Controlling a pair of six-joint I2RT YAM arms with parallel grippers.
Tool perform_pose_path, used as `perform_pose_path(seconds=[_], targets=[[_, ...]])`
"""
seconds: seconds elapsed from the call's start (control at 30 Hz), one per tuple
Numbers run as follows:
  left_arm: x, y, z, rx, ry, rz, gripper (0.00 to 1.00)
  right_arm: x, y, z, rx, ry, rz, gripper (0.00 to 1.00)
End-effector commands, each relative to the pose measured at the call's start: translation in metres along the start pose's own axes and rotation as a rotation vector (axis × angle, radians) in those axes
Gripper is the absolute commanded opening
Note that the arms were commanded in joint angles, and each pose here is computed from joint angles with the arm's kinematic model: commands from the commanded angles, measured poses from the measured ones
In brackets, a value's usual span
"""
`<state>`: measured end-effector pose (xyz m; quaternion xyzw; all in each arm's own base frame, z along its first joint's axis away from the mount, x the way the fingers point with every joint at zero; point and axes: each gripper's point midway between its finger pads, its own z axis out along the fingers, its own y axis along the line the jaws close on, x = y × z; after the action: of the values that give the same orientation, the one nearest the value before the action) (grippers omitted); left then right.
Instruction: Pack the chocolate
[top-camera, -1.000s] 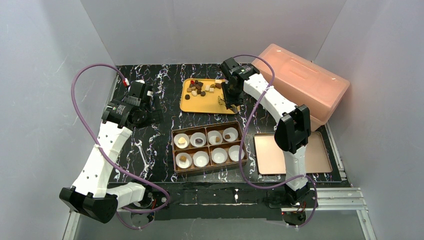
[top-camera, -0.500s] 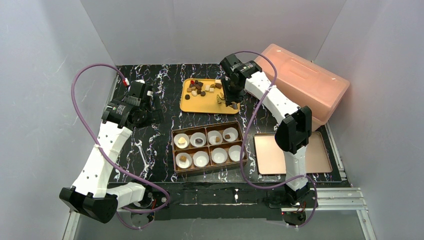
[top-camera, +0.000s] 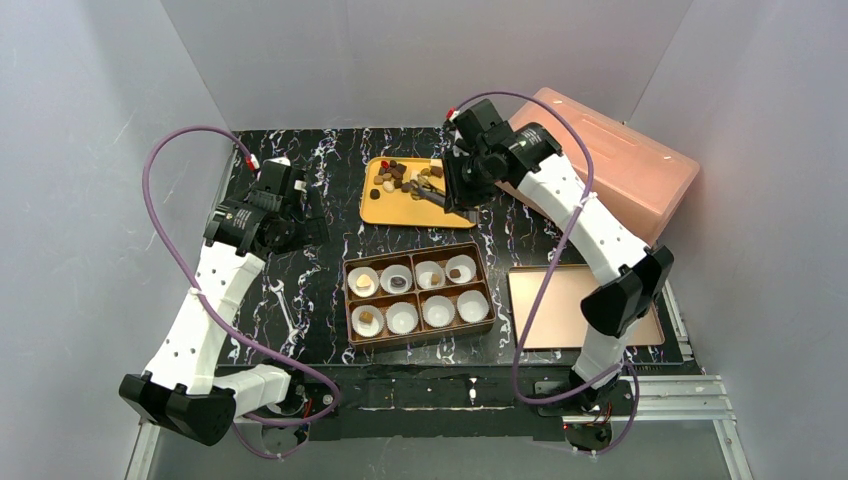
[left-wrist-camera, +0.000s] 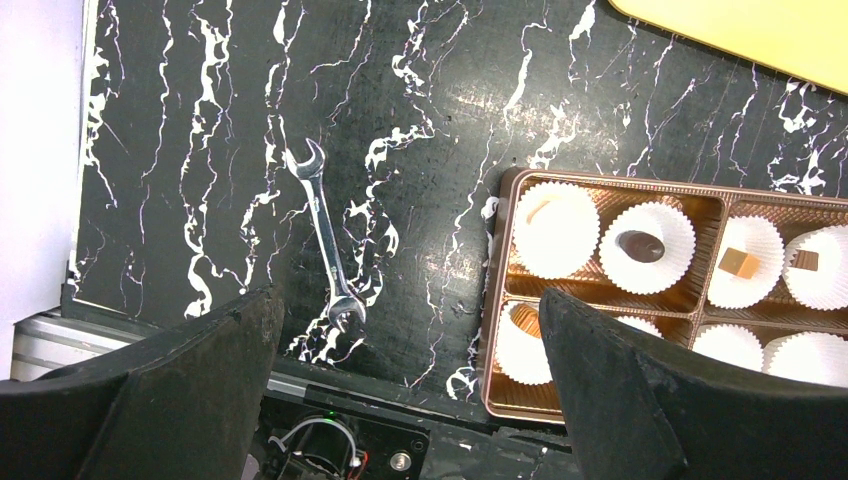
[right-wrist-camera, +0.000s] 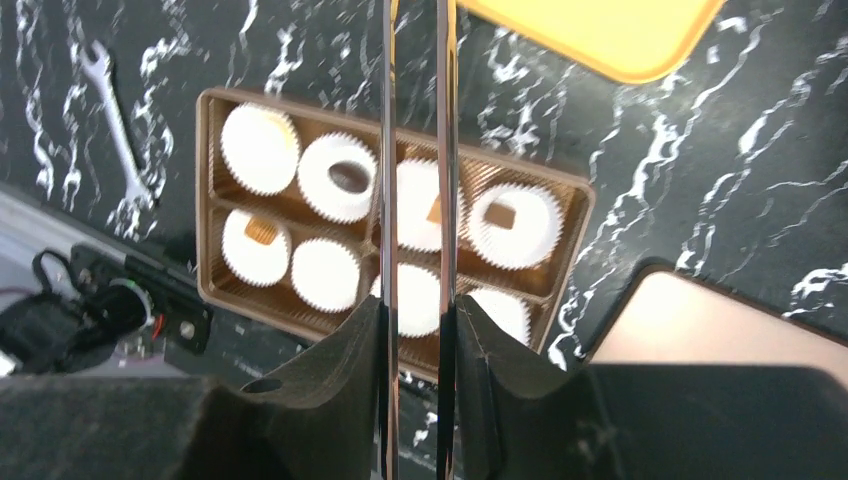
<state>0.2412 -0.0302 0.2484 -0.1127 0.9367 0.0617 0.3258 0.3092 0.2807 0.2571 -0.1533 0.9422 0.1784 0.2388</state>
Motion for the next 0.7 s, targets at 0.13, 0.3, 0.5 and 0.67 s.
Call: perform_pose_path(seconds=[0.13, 0.3, 0.5, 0.67], targets=[[-0.003, 0.0, 0.0, 0.0, -0.002, -0.001, 1.0, 0.054, 0.054, -0.038, -0.15, 0.065, -0.089, 0.31], [-0.002, 0.0, 0.001, 0.001, -0.005, -0.003, 1.0, 0.089, 0.072, -0.053, -0.217, 0.122, -0.126, 0.31], [-0.002, 0.0, 0.0, 0.002, -0.003, -0.002, 0.99, 0.127, 0.081, -0.063, -0.26, 0.188, -0.154, 0.31], [0.0, 0.002, -0.001, -0.002, -0.004, -0.005, 0.99, 0.151, 0.083, -0.067, -0.274, 0.238, -0.168, 0.31]])
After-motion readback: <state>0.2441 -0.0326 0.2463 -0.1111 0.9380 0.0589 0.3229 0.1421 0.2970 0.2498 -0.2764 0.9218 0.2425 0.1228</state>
